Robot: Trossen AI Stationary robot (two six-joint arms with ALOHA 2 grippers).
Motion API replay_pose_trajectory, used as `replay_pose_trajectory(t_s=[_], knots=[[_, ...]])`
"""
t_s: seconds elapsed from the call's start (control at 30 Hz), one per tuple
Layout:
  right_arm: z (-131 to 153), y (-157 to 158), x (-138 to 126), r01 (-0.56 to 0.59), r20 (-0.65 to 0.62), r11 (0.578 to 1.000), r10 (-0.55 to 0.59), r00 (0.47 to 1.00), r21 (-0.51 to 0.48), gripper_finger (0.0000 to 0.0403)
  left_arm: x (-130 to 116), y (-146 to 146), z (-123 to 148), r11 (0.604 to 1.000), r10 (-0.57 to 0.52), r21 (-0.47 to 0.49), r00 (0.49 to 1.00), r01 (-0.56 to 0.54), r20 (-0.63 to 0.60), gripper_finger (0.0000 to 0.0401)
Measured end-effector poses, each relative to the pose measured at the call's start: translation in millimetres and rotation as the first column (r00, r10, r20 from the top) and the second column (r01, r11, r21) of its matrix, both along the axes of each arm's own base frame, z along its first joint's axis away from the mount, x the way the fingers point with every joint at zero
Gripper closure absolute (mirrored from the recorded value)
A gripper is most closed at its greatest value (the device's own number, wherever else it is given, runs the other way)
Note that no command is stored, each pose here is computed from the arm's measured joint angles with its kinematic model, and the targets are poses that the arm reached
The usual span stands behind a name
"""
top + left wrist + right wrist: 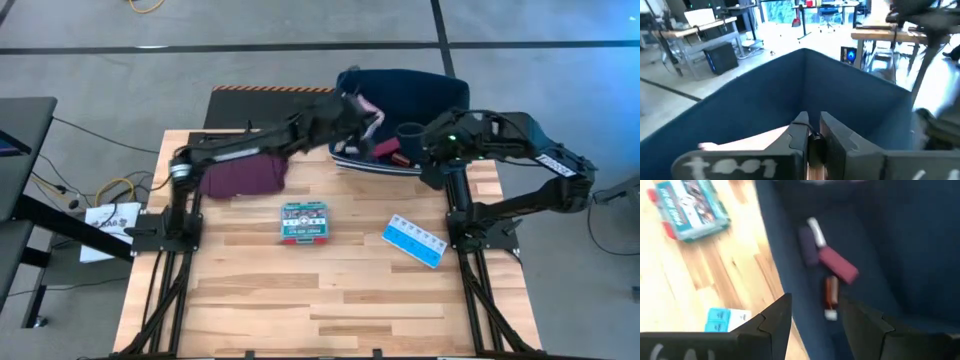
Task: Pick & place medical supplies in basket/bin
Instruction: Put the pink pill dispenser into the blue bin
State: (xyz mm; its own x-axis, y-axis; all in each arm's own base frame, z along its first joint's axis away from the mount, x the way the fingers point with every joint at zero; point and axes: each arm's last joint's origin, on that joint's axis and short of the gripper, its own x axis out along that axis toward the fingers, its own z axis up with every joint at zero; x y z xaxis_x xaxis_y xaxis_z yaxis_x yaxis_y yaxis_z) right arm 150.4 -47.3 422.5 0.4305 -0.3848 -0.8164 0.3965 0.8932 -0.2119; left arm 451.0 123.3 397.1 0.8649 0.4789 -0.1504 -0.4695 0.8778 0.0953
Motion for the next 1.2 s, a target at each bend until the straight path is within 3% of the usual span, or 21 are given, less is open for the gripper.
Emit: replay_pose_trajectory(t_s=[0.2, 0.4, 0.47, 0.6, 1.0, 1.2], knots=[[8.3, 7.6, -37.6, 0.196, 0.051, 0.977, -0.193, 0.98, -0.078, 0.0244, 40.2, 52.6, -44.1, 0.995, -0.023, -0.1, 0.998, 0.016, -0.065, 0.0385], [15.5, 14.0, -65.5, 0.254, 0.161, 0.966, -0.243, 0.957, -0.052, 0.0244, 57.3, 80.9, -90.5, 0.984, 0.045, -0.164, 0.994, -0.061, -0.1, 0.0377], [16.6, 15.3, -70.5, 0.264, 0.183, 0.964, -0.253, 0.95, -0.04, 0.0244, 56.7, 84.7, -93.0, 0.985, 0.094, -0.137, 0.989, -0.109, -0.114, 0.036], [18.3, 17.4, -79.2, 0.272, 0.214, 0.962, -0.258, 0.942, -0.034, 0.0244, 55.1, 86.6, -102.5, 0.988, 0.09, -0.104, 0.974, -0.113, -0.206, 0.0327], [19.5, 20.0, -87.5, 0.303, 0.266, 0.953, -0.299, 0.916, 0.029, 0.0244, 54.9, 82.2, -87.1, 0.997, 0.044, -0.06, 0.981, -0.056, -0.186, 0.0271], [18.8, 18.3, -80.0, 0.3, 0.252, 0.953, -0.298, 0.921, 0.031, 0.0244, 48.3, 77.6, -97.4, 0.99, -0.057, -0.143, 0.946, 0.012, -0.318, 0.0257]])
